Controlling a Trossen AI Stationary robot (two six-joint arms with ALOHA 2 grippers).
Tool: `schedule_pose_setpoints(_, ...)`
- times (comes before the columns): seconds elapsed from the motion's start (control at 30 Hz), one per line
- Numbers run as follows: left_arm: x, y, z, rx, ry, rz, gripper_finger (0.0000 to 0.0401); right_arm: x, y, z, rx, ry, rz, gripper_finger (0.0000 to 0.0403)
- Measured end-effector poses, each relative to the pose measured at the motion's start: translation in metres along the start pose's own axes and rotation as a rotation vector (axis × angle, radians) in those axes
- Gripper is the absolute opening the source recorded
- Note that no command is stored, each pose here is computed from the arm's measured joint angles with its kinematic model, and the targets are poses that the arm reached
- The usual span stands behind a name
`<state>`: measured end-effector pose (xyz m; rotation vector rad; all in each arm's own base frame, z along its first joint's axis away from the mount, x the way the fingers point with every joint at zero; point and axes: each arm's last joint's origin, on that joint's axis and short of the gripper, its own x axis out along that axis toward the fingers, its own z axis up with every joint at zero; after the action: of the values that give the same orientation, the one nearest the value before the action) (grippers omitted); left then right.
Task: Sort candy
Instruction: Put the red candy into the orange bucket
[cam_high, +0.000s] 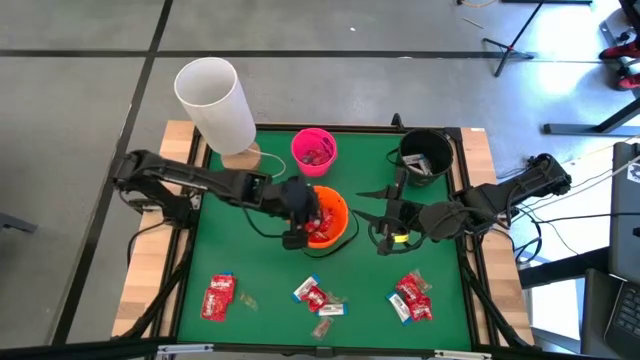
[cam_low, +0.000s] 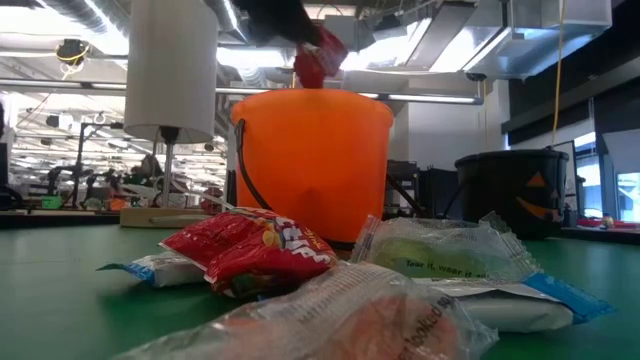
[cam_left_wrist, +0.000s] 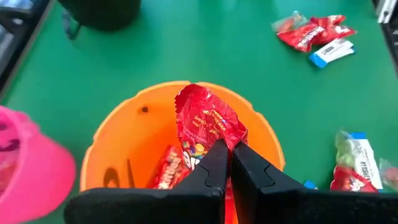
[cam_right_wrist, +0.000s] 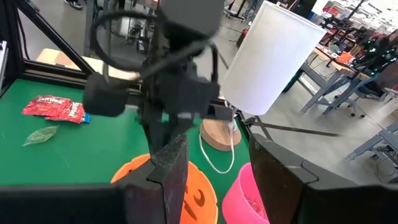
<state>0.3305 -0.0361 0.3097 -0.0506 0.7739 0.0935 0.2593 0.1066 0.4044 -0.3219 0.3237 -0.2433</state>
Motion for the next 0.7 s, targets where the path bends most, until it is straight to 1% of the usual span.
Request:
schedule_pose_setpoints(0.13,0.008,0.005,0.005,-0.005,-0.032,-0.035,0.0000,0.000,0.001,-0.001,0.005,0.006,0.016,0.0166)
schedule_pose_setpoints(0.2,0.007,0.000,0.009,0.004,-0.077,-0.051,0.0000,0.000,0.002,0.000,0.011,-0.005,0.062,0.0166)
schedule_pose_setpoints(0.3,0.005,-0.010,0.012,0.056,-0.123,-0.078,0.0000,0.000,0.003,0.002,0.020,-0.023,0.107,0.0166)
schedule_pose_setpoints(0.4,0.004,-0.012,0.011,0.066,-0.123,-0.071,0.0000,0.000,0.003,0.002,0.021,-0.028,0.117,0.0166)
schedule_pose_setpoints(0.47,0.006,-0.011,0.010,0.059,-0.125,-0.064,0.0000,0.000,0.005,0.003,0.028,-0.039,0.168,0.0166)
schedule_pose_setpoints(0.57,0.006,-0.013,0.001,0.062,-0.109,-0.054,0.0000,-0.001,0.011,0.001,0.049,-0.060,0.227,0.0166)
schedule_pose_setpoints(0.7,0.003,-0.010,-0.017,0.015,-0.152,-0.057,0.0000,-0.008,0.020,-0.013,0.041,-0.064,0.192,0.0166)
